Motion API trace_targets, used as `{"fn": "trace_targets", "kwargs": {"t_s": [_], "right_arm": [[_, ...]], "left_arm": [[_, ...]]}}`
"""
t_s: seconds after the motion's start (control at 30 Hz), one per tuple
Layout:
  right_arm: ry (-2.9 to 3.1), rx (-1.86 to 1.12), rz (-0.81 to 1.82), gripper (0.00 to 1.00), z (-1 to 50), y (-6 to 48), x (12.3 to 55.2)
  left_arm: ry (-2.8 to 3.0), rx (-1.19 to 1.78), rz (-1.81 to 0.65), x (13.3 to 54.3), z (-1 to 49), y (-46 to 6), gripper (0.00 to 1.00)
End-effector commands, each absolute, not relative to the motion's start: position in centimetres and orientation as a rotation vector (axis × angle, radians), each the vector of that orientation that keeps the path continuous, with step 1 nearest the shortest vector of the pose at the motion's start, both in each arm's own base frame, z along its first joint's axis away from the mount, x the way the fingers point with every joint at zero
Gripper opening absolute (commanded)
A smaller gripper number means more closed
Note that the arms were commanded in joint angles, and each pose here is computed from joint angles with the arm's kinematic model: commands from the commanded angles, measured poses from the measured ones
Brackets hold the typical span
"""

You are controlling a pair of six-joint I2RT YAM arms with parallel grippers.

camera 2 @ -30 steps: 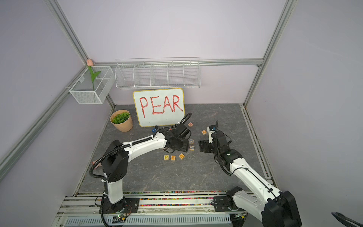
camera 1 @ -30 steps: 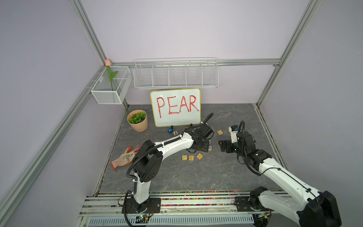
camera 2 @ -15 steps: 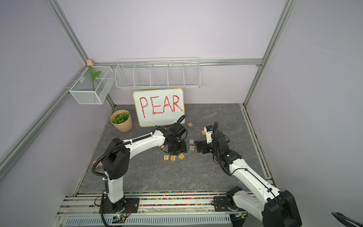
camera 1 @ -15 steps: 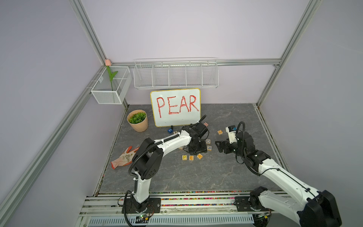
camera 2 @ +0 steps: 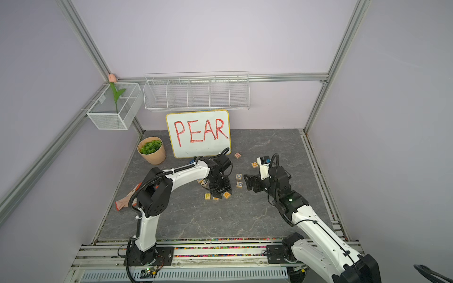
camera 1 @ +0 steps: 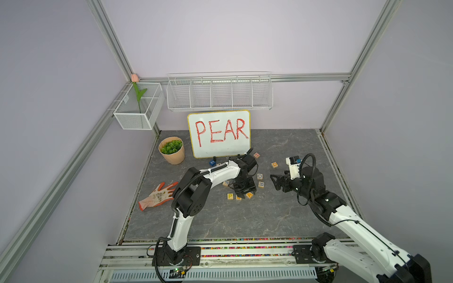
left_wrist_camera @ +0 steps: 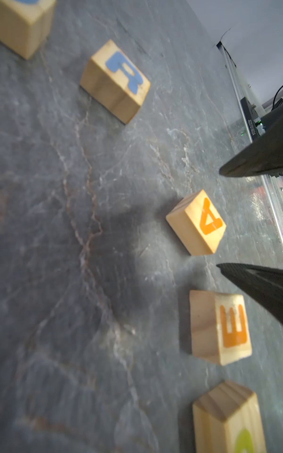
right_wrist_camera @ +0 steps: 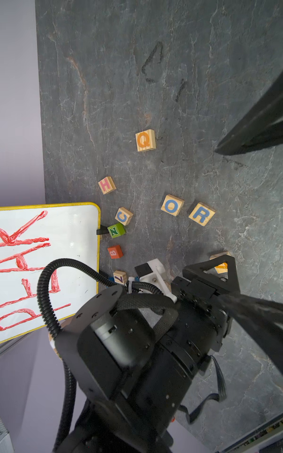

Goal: Spell the uppercase word “pear” with letter blocks
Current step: Move the letter block to the center of the board.

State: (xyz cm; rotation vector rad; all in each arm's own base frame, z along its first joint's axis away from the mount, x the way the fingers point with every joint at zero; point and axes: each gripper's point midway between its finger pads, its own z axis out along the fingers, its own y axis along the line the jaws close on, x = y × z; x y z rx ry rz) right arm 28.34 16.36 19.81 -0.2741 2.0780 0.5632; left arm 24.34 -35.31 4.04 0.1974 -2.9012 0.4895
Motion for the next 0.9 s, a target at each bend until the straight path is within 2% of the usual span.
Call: {"fn": "trace_targets", "kwargs": {"t_s": [0.0, 0.4, 0.87], "right_arm": [[2.100, -0.282, 0.558, 0.90, 18.9, 16.3, 27.8], [2.115, -0.271, 0.521, 0.90, 18.4, 15.8, 28.0], [2.142, -0.275, 0.513, 0.90, 17.7, 16.0, 28.4]], "left_arm": [[-2.876, 0.243, 0.462, 24.5, 4.0, -35.4, 0.57], [-2.908, 0.198, 0.455, 26.3, 2.6, -36.1, 0.54], [-3.068, -0.028, 0.222, 26.4, 2.6, -35.6, 0.49]]}}
